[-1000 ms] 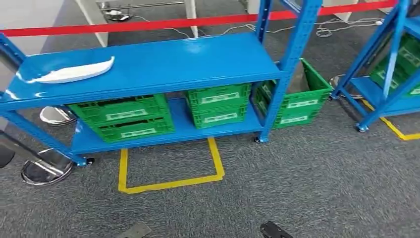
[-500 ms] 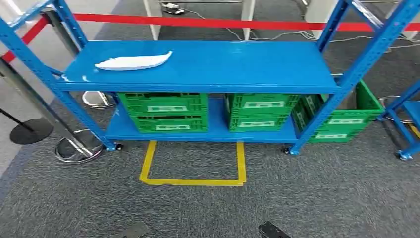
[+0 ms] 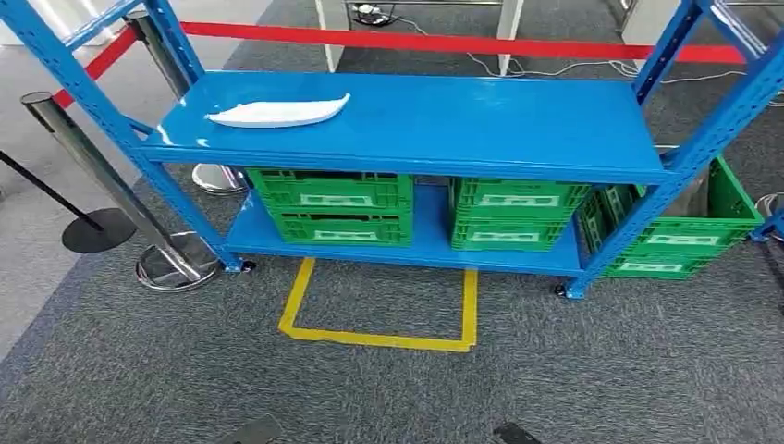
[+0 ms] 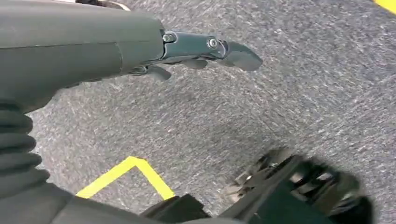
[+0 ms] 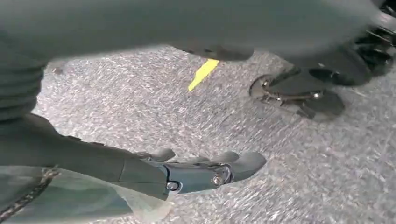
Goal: Take the parts from the cabinet and place them on the table.
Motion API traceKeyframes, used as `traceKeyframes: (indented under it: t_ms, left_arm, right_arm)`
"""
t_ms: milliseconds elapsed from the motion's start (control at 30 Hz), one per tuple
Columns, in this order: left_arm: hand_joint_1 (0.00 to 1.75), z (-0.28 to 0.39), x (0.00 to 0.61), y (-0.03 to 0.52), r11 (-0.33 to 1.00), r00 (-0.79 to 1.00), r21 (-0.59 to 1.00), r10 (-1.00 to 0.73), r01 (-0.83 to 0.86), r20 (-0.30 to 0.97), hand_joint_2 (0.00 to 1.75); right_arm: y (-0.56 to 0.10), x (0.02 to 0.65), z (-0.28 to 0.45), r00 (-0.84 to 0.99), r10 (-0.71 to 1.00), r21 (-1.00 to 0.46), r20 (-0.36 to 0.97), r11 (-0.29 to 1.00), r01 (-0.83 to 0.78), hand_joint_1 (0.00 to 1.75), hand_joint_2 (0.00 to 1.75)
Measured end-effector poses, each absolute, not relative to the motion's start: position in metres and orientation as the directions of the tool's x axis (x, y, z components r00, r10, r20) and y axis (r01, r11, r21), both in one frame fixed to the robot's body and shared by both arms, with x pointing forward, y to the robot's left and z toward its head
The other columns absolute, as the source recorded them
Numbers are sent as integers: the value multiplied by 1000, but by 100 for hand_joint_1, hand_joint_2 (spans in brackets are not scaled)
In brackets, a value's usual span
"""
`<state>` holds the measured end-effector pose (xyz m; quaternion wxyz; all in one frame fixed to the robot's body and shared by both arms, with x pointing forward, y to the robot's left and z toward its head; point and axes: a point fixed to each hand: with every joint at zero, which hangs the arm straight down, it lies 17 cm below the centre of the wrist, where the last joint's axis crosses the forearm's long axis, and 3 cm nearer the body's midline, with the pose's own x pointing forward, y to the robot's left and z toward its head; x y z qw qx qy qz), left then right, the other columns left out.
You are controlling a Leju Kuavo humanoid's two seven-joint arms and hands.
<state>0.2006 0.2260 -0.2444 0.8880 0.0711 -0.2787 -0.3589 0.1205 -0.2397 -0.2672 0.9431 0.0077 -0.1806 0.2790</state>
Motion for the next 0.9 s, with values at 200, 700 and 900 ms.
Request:
traceKeyframes:
  t_ms: [200,700,900]
  left_arm:
    - [0,-261,147,235,811,716,231,-584,537,383,175]
    - [0,-249,171,237,967,853,84,-253,242,457,0]
    - [0,-273,66,249,985,942,31,-169,168,289,0]
  right_arm:
    - [-244,119,-268,835,432,-71,340,897,-436,0,175]
    - [-261,-26,-283,974,198,4,110,980,-199,0,0]
    - [-259,55,-276,958,129,-7,257,991,-131,0,0]
